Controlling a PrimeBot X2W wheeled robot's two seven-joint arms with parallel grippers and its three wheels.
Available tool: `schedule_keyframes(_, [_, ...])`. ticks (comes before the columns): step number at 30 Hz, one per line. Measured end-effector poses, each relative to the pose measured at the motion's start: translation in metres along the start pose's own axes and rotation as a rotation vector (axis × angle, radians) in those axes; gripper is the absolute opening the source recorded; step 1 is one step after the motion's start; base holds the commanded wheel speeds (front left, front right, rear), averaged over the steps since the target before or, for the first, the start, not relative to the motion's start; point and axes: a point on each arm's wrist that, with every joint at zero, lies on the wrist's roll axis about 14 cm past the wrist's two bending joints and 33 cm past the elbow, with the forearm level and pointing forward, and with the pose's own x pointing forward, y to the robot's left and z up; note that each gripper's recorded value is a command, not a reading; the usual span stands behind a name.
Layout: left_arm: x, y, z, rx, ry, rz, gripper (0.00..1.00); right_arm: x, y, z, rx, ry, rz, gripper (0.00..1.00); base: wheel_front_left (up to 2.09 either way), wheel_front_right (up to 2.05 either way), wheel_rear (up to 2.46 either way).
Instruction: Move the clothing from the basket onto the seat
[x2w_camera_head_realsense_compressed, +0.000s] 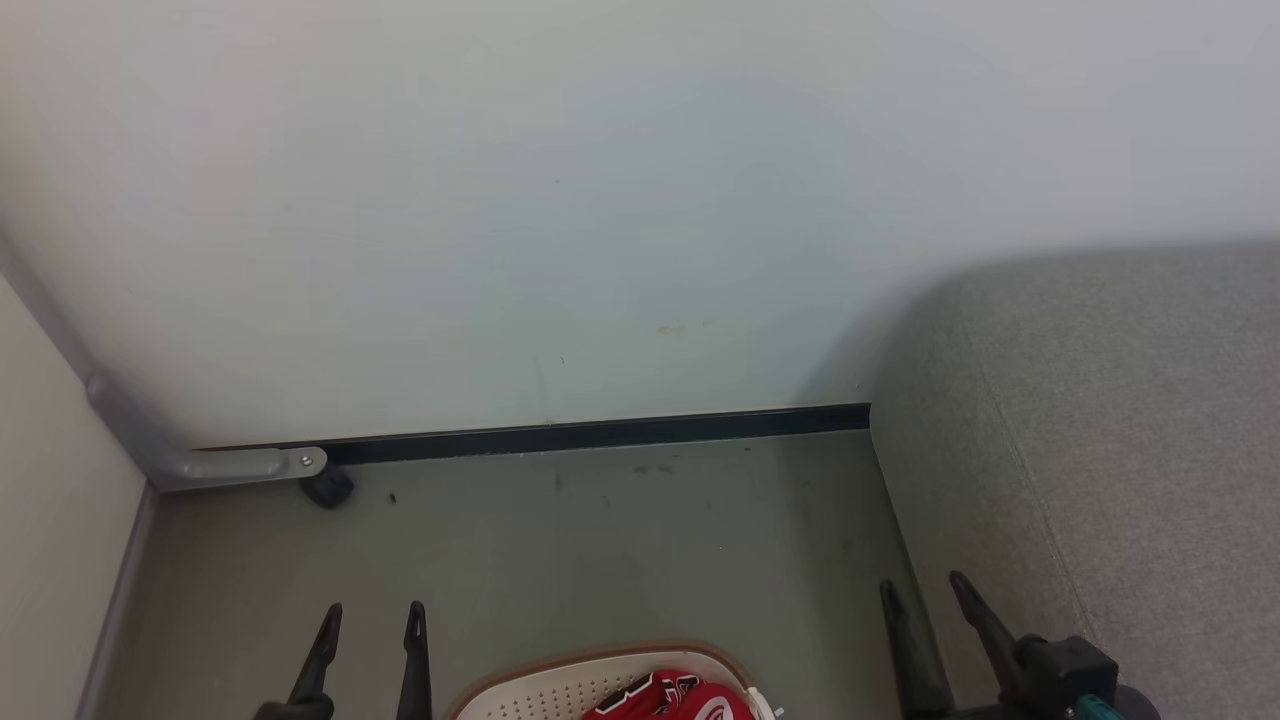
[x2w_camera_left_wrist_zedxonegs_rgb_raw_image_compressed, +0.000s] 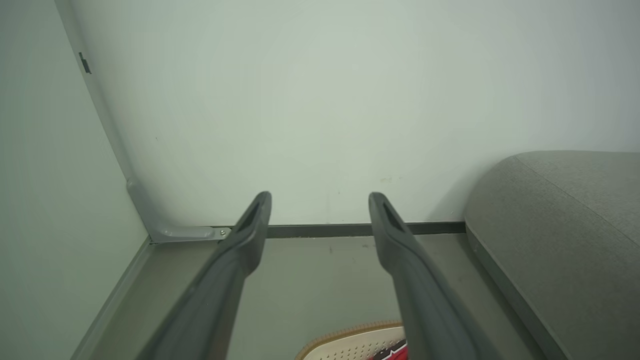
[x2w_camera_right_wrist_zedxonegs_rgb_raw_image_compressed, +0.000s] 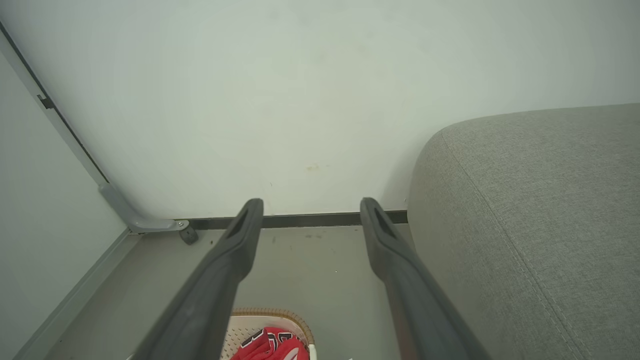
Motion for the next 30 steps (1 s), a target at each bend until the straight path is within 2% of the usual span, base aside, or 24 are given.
schedule_keyframes(6, [-0.001,-0.004,0.004,0.071,-0.027,-0.019,1.0,0.0,0.011,0.005,-0.079,-0.028,0.04,1.0,0.0,0.0,0.0])
schedule_keyframes(30, [-0.008,0.002,-0.008,0.048,0.011,0.008,1.0,-0.003,0.007,0.009,-0.08,-0.042,0.026,1.0,0.0,0.0,0.0])
